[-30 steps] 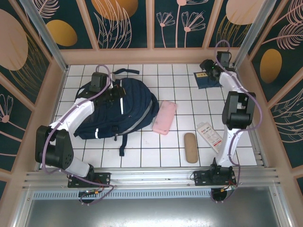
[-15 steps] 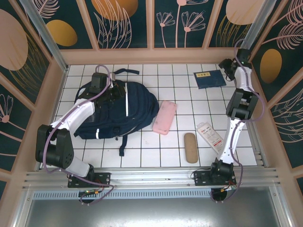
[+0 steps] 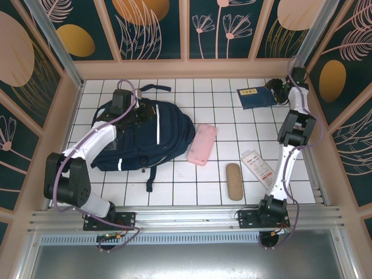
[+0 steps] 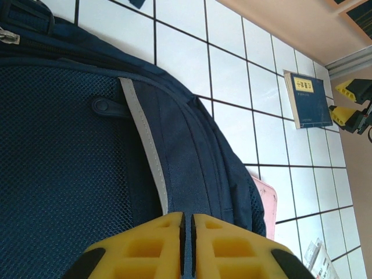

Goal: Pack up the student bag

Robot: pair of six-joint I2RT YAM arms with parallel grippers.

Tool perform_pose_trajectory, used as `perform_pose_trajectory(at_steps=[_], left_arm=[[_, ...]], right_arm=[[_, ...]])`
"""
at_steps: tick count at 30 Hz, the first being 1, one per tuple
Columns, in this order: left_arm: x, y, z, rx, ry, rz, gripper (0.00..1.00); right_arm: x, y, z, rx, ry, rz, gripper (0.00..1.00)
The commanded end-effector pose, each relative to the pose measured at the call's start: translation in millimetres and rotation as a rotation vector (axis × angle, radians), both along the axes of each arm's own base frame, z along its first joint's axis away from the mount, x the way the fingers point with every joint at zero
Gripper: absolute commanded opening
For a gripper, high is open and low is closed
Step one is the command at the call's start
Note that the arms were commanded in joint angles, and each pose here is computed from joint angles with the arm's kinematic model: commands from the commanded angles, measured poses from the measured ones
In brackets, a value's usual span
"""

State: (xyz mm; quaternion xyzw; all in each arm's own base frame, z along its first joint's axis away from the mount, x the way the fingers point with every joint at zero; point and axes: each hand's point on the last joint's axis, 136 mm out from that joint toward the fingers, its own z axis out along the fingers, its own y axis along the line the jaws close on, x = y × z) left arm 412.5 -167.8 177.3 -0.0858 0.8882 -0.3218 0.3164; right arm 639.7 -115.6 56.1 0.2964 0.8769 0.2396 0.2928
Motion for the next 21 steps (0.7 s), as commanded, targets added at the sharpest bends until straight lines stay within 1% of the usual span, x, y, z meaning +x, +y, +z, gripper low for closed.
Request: perform_pose_trajectory(at_steps=[1,4,6,7,9,12,14,17,18,19,21], left_arm=[[11.0,-21.8,8.5,0.008,-0.018,-0.051,0.19],[15.3,-60.6,21.7,0.079,-0.051,-0.113,0.31],[21.3,-83.5,33.8,0.056,-0.074,-0.134,0.38],[28.7,-93.2,26.3,0.041,-0.050,-0.139,0.40],[42.4,-106.6,23.0,-0.002,-0.032,-0.133,0.45],[66.6,-128.8,4.2,-0.032,0.007,-0.134,0.47],[84.2,-144.0,-14.9,-0.032,0.037,-0.140,0.47],[112.6,-167.9,-36.9,-0.024,0.038,-0.154,0.49],[119.3,-174.1,-48.3,-0.035,0.051,-0.152,0.49],[123.3,-182.2,-51.4,-0.060,0.048,-0.161,0.49],[127.3,-195.7,-65.0,-0.084,0.054,-0.172,0.50]], right_arm=[[-11.0,43.5,-13.5,0.104,0.033,0.131,0.71],[-23.6,69.9,-17.2,0.138,0.058,0.169,0.70],[-33.5,87.8,-19.1,0.154,0.070,0.191,0.69],[-36.9,95.9,-16.7,0.153,0.069,0.200,0.69],[-47.2,110.5,-17.0,0.156,0.077,0.212,0.69],[-59.7,126.8,-17.6,0.157,0.085,0.214,0.68],[-65.4,133.6,-21.2,0.158,0.100,0.204,0.68],[-73.2,150.2,-23.1,0.164,0.109,0.206,0.67],[-75.6,157.9,-22.0,0.161,0.106,0.212,0.66],[-77.7,165.8,-19.5,0.162,0.099,0.224,0.66],[-84.7,194.8,-15.3,0.171,0.093,0.294,0.66]])
